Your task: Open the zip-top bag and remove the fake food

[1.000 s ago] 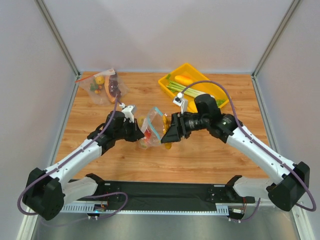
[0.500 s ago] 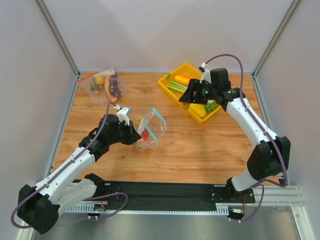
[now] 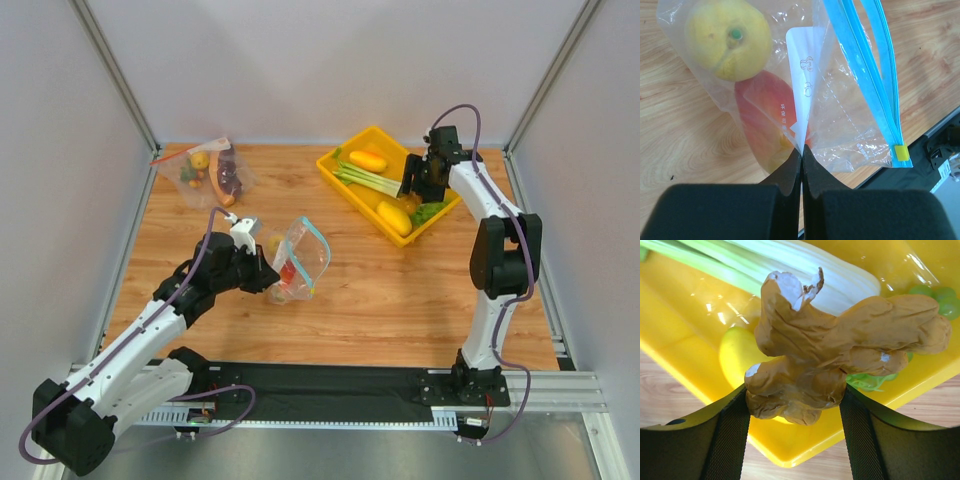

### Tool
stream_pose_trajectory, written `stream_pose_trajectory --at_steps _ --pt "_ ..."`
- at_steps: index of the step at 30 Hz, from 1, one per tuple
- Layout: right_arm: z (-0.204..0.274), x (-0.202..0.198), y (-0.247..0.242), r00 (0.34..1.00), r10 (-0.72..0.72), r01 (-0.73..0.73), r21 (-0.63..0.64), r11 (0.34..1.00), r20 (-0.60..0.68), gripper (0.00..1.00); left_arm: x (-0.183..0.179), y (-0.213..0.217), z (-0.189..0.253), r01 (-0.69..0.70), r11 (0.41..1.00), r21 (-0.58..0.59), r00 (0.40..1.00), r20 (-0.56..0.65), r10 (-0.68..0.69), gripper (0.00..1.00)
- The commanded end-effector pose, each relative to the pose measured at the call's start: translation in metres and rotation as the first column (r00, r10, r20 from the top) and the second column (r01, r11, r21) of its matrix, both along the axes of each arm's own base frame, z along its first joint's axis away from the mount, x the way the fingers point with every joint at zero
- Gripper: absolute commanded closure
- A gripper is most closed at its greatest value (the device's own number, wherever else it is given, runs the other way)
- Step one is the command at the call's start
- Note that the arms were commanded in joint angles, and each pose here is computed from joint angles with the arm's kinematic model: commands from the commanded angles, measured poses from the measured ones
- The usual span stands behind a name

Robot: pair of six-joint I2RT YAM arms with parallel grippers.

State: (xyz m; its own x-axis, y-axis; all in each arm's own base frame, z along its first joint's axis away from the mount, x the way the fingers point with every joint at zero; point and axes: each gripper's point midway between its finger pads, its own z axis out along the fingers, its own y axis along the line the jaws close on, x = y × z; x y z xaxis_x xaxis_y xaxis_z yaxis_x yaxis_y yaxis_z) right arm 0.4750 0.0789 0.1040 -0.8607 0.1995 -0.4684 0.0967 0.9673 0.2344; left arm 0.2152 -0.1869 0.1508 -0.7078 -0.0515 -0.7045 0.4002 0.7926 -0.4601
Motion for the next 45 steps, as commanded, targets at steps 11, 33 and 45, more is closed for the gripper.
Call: stream_pose_trajectory --at_steps 11,33,45 --pt "-0.024 0.005 -0.039 0.998 -0.018 0.011 -0.136 0.991 -0.055 0.53 0.0 -0.002 0.0 0.019 1.0 -0.001 1.0 0.003 -0.019 1.0" --pt "0.099 -0.023 -0.022 0.976 0.019 -0.012 -0.029 0.999 0.219 0.12 0.0 -0.002 0.002 0.026 1.0 -0.006 1.0 0.012 -0.026 1.0" --pt "0.153 -0.123 0.116 0.861 0.307 -0.446 0.312 0.839 0.405 0.37 -0.001 -0.01 -0.003 0.066 0.997 -0.026 0.998 0.003 -0.066 1.0"
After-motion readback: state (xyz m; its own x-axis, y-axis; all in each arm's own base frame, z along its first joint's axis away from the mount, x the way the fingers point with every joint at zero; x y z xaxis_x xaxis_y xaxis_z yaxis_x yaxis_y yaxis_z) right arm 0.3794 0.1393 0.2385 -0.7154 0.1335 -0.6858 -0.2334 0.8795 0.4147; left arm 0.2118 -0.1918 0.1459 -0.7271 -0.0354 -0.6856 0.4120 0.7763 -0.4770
